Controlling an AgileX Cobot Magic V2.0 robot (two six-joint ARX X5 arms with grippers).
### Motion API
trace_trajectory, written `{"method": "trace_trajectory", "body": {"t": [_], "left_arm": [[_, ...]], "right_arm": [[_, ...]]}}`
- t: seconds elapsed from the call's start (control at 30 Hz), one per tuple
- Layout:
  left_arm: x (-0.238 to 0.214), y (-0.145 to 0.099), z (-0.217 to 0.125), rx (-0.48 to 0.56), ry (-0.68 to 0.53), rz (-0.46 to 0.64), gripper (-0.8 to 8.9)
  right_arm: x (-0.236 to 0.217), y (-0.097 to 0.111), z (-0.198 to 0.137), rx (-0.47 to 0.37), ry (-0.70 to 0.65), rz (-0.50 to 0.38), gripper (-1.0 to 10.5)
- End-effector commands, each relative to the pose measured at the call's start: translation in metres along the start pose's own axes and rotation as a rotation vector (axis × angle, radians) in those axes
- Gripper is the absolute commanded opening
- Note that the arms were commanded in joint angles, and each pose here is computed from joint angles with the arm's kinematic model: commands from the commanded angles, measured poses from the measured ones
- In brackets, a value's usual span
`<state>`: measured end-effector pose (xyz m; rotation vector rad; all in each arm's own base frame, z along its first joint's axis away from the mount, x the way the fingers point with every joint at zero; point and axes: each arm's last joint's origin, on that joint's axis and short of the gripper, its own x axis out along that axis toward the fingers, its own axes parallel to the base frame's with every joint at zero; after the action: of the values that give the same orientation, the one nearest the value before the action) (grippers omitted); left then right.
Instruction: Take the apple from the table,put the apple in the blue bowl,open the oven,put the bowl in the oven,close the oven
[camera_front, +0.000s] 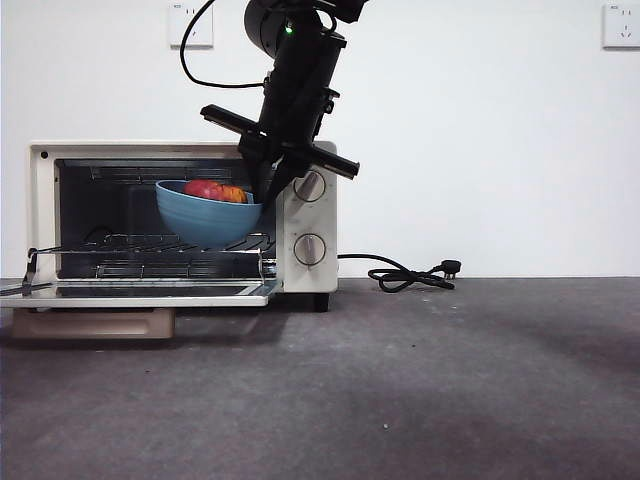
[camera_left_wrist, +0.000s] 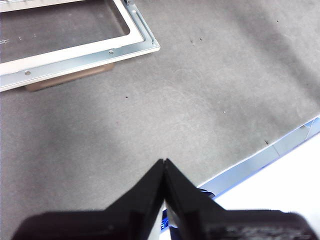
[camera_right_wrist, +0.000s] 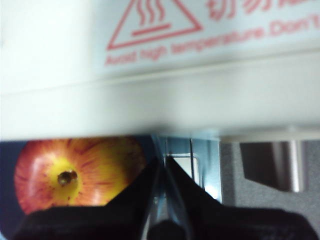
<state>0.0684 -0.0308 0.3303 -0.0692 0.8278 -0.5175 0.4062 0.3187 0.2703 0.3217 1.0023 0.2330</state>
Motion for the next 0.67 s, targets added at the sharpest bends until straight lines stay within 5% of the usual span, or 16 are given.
{"method": "trace_trajectory", "body": {"t": [0.03,0.47,0.67], "left_arm": [[-0.0003,-0.0003,0.0007,0.010,-0.012,-0.002,-0.05],[-0.0003,-0.0003,0.0005,0.009,-0.010,-0.002,-0.05],[-0.0003,-0.0003,0.0005,0.009,-0.010,-0.002,-0.06]], "right_arm": [[0.0064,0.0015,-0.0020,0.008,-0.003,-0.001,-0.1],[0.0064,0.0029,-0.0020,-0.008,-0.008,0.009,0.1],[0.0064,0.0028,-0.0016,-0.009,-0.016,0.002,2.2]]}}
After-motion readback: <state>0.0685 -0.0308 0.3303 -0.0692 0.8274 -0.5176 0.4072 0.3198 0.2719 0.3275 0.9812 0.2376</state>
